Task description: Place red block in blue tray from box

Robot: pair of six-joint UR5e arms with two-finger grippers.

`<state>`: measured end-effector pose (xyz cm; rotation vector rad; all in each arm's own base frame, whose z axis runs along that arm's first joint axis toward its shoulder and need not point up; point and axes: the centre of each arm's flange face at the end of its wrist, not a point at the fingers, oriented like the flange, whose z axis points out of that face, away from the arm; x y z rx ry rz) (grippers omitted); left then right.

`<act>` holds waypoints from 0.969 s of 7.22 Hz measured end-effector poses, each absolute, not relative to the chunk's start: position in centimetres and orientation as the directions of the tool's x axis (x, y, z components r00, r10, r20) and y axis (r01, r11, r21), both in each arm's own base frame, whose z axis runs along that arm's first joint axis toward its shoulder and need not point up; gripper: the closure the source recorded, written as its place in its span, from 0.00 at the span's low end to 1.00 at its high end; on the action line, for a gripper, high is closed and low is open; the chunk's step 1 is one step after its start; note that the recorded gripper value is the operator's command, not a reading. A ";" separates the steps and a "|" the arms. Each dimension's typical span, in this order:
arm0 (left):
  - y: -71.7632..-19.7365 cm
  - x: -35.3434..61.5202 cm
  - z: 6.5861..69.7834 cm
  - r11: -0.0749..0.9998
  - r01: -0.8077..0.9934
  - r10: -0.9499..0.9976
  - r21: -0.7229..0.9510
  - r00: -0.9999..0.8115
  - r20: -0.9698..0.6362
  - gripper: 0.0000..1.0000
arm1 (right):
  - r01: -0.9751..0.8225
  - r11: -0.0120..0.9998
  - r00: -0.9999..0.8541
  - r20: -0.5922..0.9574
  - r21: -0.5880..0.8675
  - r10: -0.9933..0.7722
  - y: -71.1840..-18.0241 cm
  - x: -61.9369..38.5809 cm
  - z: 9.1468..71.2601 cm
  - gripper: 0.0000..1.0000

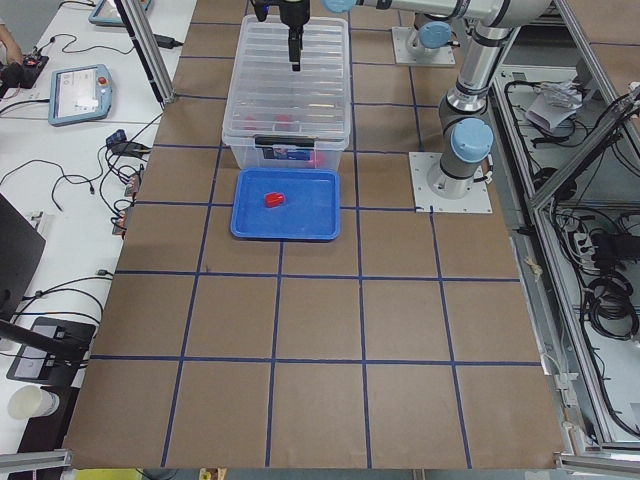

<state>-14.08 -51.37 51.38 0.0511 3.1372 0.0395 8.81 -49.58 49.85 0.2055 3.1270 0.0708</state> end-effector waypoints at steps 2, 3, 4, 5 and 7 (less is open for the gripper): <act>-51.5 -14.1 51.4 0.999 0.028 0.028 0.020 -1.000 -0.002 0.00 | 0.127 0.989 -0.992 -0.002 0.073 0.128 -48.3 8.9 49.5 0.00; -51.5 -14.2 51.5 1.000 0.024 0.024 0.010 -1.000 -0.002 0.00 | 0.134 0.988 -0.991 -0.001 0.083 0.135 -48.0 8.9 49.4 0.00; -51.5 -14.2 51.6 1.000 0.022 0.022 0.003 -1.000 -0.003 0.00 | 0.138 0.987 -0.990 -0.002 0.086 0.138 -47.9 9.0 49.3 0.00; -51.4 -14.2 51.6 1.000 0.022 0.022 0.001 -1.000 -0.005 0.00 | 0.139 0.986 -0.990 -0.003 0.089 0.140 -47.9 9.0 49.2 0.00; -51.5 -14.2 51.6 1.000 0.026 0.026 -0.004 -1.000 -0.007 0.00 | 0.139 0.986 -0.990 0.000 0.092 0.140 -48.0 8.9 49.0 0.00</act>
